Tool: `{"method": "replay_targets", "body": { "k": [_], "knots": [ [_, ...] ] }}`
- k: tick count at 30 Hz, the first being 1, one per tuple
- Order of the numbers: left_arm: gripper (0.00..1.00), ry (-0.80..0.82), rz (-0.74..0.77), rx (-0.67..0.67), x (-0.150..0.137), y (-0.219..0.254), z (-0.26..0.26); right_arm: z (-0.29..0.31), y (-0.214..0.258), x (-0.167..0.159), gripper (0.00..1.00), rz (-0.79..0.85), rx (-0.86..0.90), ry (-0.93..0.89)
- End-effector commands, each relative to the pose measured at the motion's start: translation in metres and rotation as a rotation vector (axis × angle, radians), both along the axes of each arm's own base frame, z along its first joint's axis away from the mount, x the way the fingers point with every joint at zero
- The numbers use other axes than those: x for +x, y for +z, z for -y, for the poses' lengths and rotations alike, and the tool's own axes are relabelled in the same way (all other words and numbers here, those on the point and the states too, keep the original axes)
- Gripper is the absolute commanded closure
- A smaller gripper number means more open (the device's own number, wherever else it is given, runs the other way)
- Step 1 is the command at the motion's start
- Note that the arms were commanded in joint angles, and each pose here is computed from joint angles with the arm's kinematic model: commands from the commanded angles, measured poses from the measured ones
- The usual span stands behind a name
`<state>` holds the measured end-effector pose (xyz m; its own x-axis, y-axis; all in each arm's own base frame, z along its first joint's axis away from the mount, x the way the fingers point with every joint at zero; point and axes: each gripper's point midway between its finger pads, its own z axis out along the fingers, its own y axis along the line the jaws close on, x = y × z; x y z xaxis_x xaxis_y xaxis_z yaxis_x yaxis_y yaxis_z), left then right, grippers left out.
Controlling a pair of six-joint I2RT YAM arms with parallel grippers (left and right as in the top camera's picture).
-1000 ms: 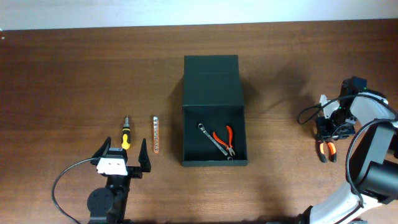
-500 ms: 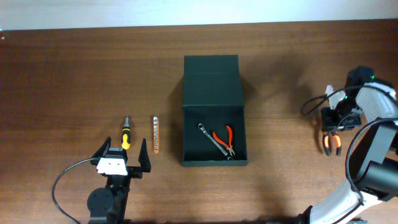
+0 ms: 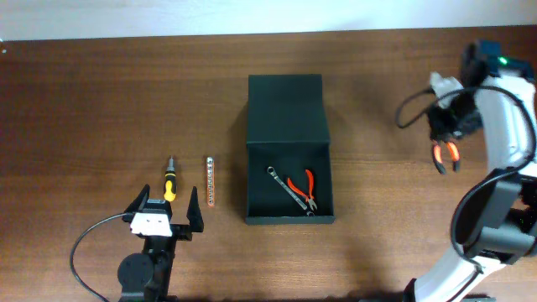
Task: Pack container
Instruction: 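Carry the pliers with the right gripper and lower them into the box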
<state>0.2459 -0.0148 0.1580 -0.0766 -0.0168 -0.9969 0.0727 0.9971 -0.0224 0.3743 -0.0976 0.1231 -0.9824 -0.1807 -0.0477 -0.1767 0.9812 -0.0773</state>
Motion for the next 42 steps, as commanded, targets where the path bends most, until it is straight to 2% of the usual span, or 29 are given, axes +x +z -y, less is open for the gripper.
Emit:
{"method": "replay_targets", "body": {
  "k": [1,5,10,17,22,26,32,42],
  "knots": [
    [0.01,0.005,-0.001,0.016,0.000,-0.001,-0.001,-0.052,0.036,0.032,0.96,0.108,-0.009,0.127],
    [0.01,0.005,0.000,0.016,0.000,-0.001,-0.001,-0.112,0.063,0.046,0.96,0.178,-0.007,0.273],
    [0.01,0.005,0.000,0.016,0.000,-0.001,-0.001,-0.193,0.080,0.041,0.96,0.221,0.010,0.470],
    [0.01,0.005,0.000,0.016,0.000,-0.001,-0.001,-0.293,0.079,0.001,0.96,0.208,0.036,0.723],
    [0.01,0.005,0.000,0.016,0.000,-0.001,-0.001,-0.339,0.078,-0.027,0.96,0.202,0.057,0.847],
    [0.01,0.005,0.000,0.016,0.000,-0.001,-0.001,-0.356,0.070,-0.046,0.96,0.166,0.086,0.899],
    [0.01,0.005,0.000,0.016,0.000,-0.001,-0.001,-0.349,0.041,-0.061,0.96,0.075,0.065,0.907],
    [0.01,0.005,0.000,0.016,0.000,-0.001,-0.001,-0.348,-0.006,-0.071,0.96,0.010,0.085,0.909]
  ]
}}
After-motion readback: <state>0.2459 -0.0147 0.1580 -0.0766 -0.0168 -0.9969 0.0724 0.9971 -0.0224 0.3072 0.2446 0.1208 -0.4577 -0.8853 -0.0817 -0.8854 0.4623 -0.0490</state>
